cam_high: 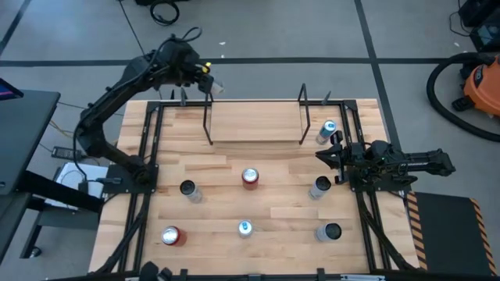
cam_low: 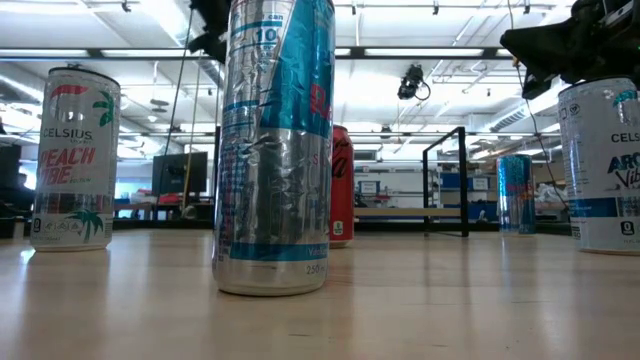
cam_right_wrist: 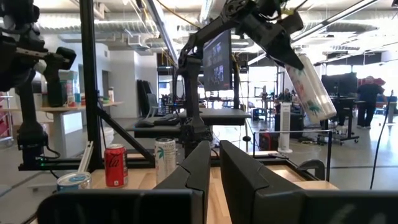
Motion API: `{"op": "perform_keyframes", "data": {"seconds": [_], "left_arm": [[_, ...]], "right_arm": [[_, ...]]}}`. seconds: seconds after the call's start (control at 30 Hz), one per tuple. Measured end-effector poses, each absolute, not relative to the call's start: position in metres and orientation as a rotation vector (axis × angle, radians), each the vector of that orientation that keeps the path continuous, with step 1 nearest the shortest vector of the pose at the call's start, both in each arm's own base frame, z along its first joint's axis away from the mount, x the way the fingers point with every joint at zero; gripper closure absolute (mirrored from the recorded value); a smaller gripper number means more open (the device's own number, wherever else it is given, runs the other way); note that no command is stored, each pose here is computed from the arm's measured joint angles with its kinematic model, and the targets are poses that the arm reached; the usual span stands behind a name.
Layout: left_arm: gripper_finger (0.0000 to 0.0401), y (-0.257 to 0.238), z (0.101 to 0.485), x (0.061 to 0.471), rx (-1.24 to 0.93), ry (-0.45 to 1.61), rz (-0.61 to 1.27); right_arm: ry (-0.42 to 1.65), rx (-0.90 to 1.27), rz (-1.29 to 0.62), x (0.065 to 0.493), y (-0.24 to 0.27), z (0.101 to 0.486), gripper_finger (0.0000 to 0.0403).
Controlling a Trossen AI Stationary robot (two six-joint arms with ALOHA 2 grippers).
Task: Place canned beverage on shelf
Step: Put the top white-pink soda can on the shelf
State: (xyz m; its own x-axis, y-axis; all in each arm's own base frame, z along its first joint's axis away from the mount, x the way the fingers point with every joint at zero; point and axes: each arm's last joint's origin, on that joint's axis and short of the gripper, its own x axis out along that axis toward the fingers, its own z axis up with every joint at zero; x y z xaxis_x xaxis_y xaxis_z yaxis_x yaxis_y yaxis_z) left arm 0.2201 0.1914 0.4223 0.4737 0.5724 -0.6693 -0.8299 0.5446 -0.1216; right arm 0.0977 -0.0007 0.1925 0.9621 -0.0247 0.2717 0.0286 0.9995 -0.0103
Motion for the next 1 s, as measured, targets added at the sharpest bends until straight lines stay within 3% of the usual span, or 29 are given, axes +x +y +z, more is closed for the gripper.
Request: {"op": "perform_keyframes", "data": {"seconds": [1.0], "left_arm": [[0.0133,0.238,0.323,0.285,-0.558,0.974,0.89]], "right_arm": [[-0.276,0.034,-0.02,0.098,-0.001,0.193,0.0357]]}}
